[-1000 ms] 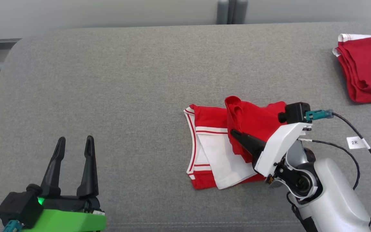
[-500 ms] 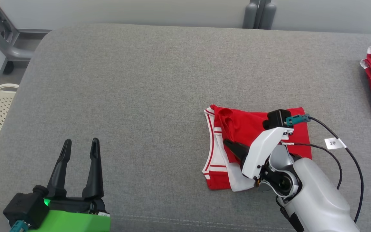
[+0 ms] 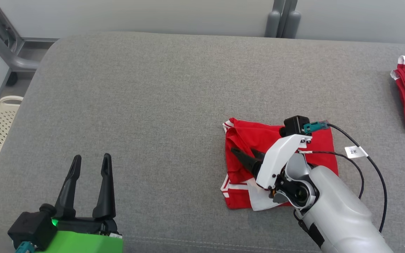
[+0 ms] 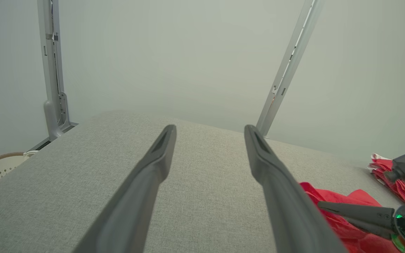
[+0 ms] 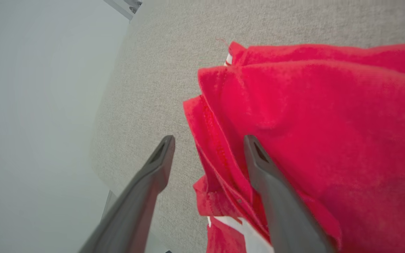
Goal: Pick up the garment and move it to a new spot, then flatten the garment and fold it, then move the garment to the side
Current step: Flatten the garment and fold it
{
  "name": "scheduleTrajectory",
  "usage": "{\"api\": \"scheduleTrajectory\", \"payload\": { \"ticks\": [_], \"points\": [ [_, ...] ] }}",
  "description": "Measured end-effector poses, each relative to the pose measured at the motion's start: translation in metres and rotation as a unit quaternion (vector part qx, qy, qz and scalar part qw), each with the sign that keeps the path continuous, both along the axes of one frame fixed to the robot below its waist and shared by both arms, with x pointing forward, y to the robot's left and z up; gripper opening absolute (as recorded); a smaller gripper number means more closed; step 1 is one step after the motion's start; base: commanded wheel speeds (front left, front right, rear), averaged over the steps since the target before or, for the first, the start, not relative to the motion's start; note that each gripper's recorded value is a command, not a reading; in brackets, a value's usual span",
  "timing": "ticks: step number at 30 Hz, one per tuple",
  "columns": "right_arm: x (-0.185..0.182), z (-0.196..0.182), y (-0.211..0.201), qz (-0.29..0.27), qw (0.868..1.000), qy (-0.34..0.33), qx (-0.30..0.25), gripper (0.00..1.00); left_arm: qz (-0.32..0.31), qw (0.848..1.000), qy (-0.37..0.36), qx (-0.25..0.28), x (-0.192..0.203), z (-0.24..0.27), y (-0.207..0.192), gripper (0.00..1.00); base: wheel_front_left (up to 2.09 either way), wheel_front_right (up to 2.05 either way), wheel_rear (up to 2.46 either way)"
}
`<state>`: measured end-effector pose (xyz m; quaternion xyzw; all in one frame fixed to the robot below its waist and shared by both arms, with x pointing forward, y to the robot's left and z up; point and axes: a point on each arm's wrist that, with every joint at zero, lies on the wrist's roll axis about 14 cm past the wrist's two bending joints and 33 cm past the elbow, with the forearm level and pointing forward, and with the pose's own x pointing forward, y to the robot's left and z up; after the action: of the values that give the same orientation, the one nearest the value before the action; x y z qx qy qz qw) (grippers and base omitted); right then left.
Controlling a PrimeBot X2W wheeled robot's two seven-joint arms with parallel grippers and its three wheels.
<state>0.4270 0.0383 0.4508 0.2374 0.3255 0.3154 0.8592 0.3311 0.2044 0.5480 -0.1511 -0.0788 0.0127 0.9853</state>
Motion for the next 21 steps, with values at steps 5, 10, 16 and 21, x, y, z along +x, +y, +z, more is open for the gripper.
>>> {"api": "scheduleTrajectory", "payload": {
  "ticks": [5,10,16,21],
  "points": [
    [0.006,0.024,0.000,-0.006,0.999,-0.026,0.022,1.00,-0.009,1.000,0.002,0.000,-0.002,-0.002,-0.005,1.00,0.00,0.00,0.00],
    [0.021,0.067,-0.011,-0.038,0.994,-0.071,0.073,1.00,-0.024,1.000,0.001,0.003,0.000,-0.001,-0.013,1.00,0.00,0.00,0.00],
    [0.041,0.112,-0.049,-0.095,0.981,-0.147,0.088,1.00,-0.042,0.999,0.002,0.006,0.004,-0.001,-0.022,1.00,0.00,0.00,0.00],
    [0.045,0.132,-0.101,-0.131,0.964,-0.229,0.023,1.00,-0.066,0.998,0.006,0.008,0.009,-0.003,-0.036,1.00,0.00,0.00,0.00]
  ]
}}
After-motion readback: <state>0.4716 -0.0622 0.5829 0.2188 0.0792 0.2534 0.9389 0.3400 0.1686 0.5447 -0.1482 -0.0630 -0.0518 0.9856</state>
